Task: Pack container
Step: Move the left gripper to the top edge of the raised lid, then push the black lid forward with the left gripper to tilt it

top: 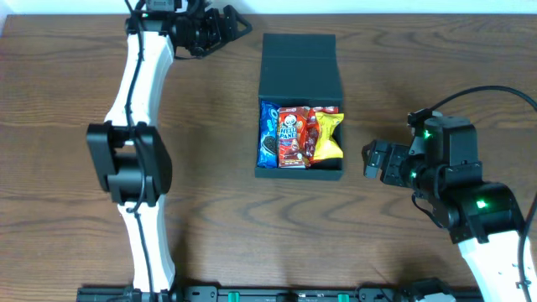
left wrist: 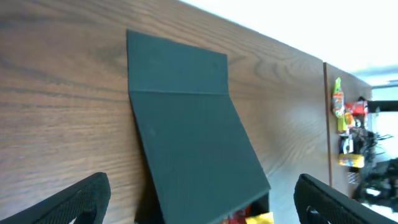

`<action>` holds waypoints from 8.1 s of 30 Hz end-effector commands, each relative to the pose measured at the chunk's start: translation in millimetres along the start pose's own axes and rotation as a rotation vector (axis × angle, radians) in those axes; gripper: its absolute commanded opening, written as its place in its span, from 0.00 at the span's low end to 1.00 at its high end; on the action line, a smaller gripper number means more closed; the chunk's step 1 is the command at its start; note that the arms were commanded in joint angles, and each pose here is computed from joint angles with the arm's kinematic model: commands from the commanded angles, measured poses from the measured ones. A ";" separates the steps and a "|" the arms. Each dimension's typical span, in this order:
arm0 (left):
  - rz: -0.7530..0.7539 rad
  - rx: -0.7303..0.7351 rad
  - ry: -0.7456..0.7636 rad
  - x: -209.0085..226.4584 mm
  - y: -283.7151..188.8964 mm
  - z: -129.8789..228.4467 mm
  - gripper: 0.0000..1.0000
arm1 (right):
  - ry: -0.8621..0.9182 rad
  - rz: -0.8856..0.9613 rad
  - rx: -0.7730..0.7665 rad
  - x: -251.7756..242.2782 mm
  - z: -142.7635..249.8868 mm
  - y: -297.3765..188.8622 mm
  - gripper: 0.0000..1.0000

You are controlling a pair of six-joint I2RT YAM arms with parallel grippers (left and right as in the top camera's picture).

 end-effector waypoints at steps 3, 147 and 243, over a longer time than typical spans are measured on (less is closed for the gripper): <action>0.024 0.059 -0.107 15.5 29.4 13.5 0.96 | -0.021 -0.011 -0.002 5.1 -2.2 -1.8 0.99; -0.006 0.155 0.352 -46.6 60.0 46.0 0.95 | 0.002 0.131 -0.058 -17.9 -8.6 -3.2 0.99; 0.335 0.209 0.379 -103.2 136.1 68.9 0.96 | 0.002 0.140 -0.071 -18.9 -11.1 -3.5 0.99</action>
Point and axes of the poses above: each gripper's point midway between its finger pads, its own y axis out along the fingers, its own x axis along the line the jaws close on, z = x × y, the point moved 2 cm from there along -y, back along the fingers, and after that the axes turned 11 degrees about y, right-handed, at the moved point
